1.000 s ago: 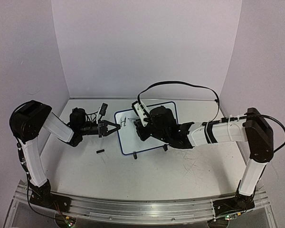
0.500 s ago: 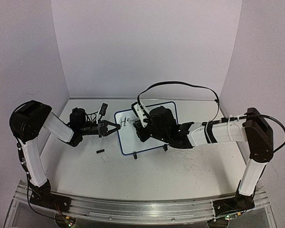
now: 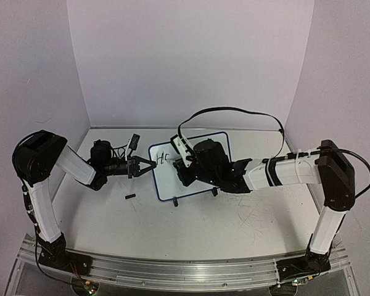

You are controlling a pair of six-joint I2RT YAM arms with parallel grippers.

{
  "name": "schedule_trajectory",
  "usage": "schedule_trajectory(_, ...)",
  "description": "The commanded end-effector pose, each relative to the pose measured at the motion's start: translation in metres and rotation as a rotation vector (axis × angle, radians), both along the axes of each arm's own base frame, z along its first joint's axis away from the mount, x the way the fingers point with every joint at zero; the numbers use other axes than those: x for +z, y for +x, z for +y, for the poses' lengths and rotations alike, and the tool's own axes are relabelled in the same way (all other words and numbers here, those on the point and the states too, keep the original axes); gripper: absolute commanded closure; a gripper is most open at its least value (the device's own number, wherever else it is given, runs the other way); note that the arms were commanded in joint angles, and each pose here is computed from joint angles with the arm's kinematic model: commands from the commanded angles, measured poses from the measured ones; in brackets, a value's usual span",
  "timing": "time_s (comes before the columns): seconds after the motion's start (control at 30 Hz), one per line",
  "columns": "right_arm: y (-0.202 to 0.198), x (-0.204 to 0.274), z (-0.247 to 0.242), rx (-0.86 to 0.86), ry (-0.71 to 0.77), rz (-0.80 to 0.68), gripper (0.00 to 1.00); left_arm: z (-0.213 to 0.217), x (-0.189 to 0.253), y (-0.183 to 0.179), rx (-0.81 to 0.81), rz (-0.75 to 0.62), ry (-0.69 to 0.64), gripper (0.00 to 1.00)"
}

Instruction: Write a sentence on the whiteboard

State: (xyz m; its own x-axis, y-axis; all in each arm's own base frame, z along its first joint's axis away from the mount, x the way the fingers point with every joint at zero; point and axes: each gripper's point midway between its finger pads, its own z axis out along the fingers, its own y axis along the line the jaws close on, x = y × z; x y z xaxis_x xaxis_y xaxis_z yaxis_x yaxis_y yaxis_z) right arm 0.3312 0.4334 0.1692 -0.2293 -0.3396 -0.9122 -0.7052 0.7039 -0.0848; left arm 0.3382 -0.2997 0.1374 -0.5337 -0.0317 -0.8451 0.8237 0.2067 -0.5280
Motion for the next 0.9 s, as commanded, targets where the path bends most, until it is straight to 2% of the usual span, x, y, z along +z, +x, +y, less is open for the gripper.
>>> schedule_trajectory(0.0,0.001,0.000,-0.007,-0.024,-0.005,0.004,1.00,-0.004,-0.014,-0.004,-0.005,0.009,0.045,1.00)
schedule_trajectory(0.87,0.008,0.013,-0.026,-0.107,-0.012,-0.048,1.00,-0.004,-0.014,-0.003,-0.007,0.013,0.046,1.00)
